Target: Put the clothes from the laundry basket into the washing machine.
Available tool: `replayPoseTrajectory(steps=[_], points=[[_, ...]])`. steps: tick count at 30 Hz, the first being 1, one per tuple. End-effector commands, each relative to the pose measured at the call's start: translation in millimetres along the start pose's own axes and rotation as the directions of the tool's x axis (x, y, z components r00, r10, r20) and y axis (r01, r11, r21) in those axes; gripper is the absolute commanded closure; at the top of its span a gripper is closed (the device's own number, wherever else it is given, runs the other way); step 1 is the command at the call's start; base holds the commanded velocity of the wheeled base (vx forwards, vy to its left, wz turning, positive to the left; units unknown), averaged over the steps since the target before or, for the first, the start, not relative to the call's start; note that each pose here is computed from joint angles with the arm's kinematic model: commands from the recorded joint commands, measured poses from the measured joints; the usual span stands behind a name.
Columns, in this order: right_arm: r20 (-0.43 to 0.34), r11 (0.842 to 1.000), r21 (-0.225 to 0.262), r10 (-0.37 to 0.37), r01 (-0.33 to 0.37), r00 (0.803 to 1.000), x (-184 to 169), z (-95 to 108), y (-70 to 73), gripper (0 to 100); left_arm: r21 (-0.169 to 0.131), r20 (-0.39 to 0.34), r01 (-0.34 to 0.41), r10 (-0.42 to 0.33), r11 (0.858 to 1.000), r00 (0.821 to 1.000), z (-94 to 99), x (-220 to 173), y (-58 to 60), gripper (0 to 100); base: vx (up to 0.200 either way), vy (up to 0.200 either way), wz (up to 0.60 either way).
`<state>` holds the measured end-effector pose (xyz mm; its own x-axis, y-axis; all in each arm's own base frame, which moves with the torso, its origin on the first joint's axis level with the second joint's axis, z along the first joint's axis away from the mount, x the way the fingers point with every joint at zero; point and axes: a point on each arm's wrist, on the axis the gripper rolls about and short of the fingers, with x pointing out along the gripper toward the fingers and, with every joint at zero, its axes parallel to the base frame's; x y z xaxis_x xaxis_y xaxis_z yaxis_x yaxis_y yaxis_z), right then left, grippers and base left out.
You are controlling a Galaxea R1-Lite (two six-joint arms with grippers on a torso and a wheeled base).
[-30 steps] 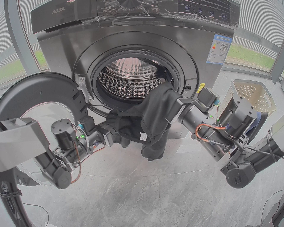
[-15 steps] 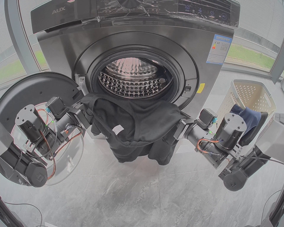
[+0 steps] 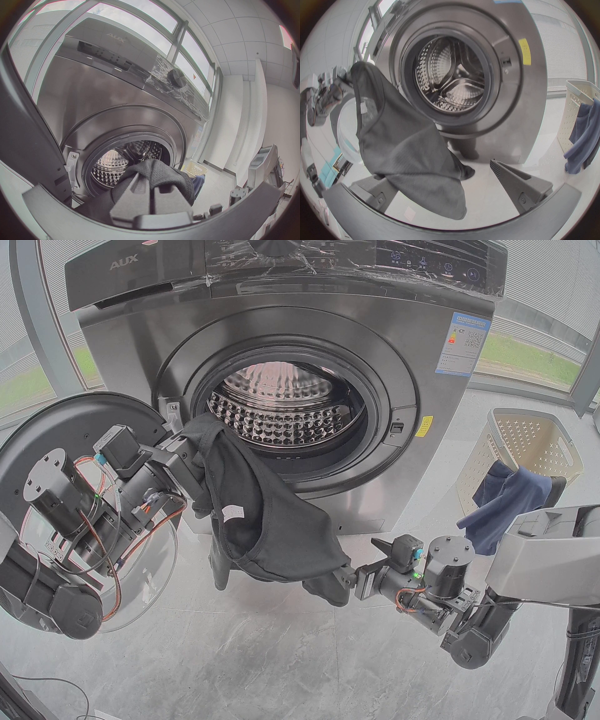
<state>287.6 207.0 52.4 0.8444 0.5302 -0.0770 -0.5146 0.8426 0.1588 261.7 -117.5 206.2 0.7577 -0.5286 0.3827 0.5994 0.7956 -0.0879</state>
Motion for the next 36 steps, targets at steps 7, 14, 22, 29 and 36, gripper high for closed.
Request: replayPoseTrajectory(steps=[7,14,22,29,36], points=[[-0.237,0.998,-0.032,0.044,-0.053,0.971,-16,-60,-4.9,0,-0.004,0.037,-0.023,0.023,1.0,0.999,2.6,9,-6.4,100,0.0,0.0,0.0],[-0.278,0.996,-0.032,0.075,-0.088,0.958,-16,-74,1.8,0,-0.003,0.034,-0.025,0.025,1.0,0.999,1.3,10,-6.1,100,0.0,0.0,0.0],[-0.149,0.988,-0.034,0.144,-0.15,0.978,9,-54,22.2,0,-0.01,0.021,-0.034,0.035,0.999,0.999,-5.8,13,-9.4,100,0.0,0.0,0.0],[-0.059,0.965,-0.054,0.253,-0.256,0.966,22,-42,60.8,0,-0.007,0.016,-0.05,0.05,0.999,0.999,-9.8,16,-9.0,100,0.0,0.0,0.0],[0.033,0.95,-0.062,0.307,-0.305,0.951,40,-31,86.0,0,-0.009,0.017,-0.049,0.049,0.999,0.999,-10.3,17,-8.7,100,0.0,0.0,0.0]])
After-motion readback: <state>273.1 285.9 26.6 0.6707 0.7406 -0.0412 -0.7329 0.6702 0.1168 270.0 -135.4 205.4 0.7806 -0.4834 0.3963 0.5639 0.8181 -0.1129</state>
